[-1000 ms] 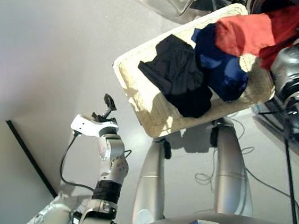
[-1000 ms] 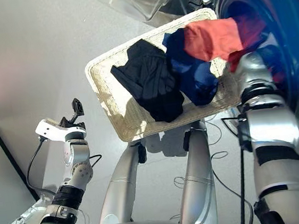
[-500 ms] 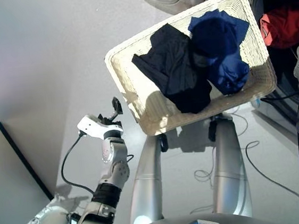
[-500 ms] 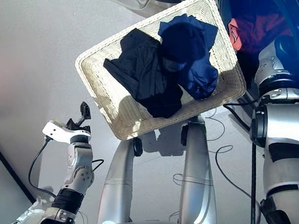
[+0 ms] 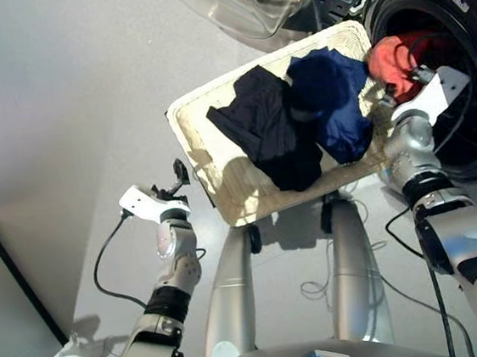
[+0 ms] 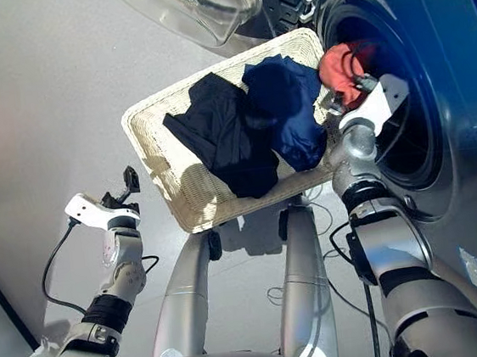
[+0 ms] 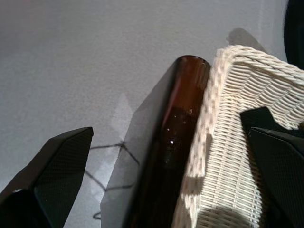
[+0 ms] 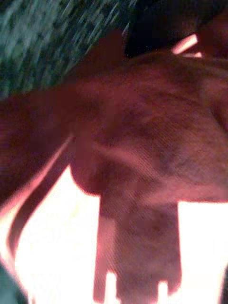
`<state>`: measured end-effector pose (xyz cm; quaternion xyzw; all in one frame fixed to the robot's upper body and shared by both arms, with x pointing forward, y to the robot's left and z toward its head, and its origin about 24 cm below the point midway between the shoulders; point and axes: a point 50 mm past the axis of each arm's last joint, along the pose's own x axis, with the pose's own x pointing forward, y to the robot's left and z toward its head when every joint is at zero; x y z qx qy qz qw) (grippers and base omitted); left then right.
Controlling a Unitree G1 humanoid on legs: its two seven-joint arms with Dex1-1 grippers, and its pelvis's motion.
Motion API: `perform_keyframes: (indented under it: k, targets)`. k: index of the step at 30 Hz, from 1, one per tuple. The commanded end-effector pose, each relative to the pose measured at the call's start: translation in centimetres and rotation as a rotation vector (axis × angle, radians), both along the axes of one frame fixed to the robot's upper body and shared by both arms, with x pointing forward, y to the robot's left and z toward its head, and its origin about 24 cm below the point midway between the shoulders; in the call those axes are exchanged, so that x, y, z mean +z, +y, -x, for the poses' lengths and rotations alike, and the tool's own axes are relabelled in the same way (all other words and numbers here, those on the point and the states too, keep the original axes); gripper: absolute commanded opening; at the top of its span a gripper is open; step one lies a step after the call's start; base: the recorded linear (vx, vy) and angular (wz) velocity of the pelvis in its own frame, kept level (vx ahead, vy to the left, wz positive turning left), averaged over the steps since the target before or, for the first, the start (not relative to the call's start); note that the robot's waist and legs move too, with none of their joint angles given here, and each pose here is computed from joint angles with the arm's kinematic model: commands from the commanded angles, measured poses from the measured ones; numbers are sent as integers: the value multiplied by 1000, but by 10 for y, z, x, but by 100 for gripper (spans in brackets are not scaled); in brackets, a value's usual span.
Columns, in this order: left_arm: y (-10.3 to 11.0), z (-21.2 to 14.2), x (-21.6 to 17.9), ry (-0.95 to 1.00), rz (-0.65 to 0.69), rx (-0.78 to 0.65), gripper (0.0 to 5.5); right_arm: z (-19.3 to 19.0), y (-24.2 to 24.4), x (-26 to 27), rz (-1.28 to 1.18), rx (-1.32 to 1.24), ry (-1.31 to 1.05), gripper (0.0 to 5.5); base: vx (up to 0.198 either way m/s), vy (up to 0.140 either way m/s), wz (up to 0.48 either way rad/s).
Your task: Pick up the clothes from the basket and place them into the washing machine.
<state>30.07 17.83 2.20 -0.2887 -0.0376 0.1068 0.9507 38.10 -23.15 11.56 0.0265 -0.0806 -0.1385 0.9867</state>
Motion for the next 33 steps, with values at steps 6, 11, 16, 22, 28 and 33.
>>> perform_keyframes:
  k: [6,11,16,22,28,33]
  targets:
    - [-31,-34,30,-78,-292,-212,550,5,63,5,164,301,-97,550,0,0,0]
    - [-48,-43,40,-98,-322,-240,550,5,72,-4,239,264,-56,550,0,0,0]
    - [-50,-43,40,-93,-300,-222,550,-4,63,-2,247,159,-4,550,0,0,0]
    - [-38,-41,36,-64,-323,-194,550,-17,45,15,263,70,32,550,0,0,0]
    - [-30,-37,36,-76,-304,-198,550,-28,14,42,222,-9,69,550,0,0,0]
    - [-29,-30,34,-79,-302,-220,550,-29,-11,64,108,-126,48,0,0,0,0]
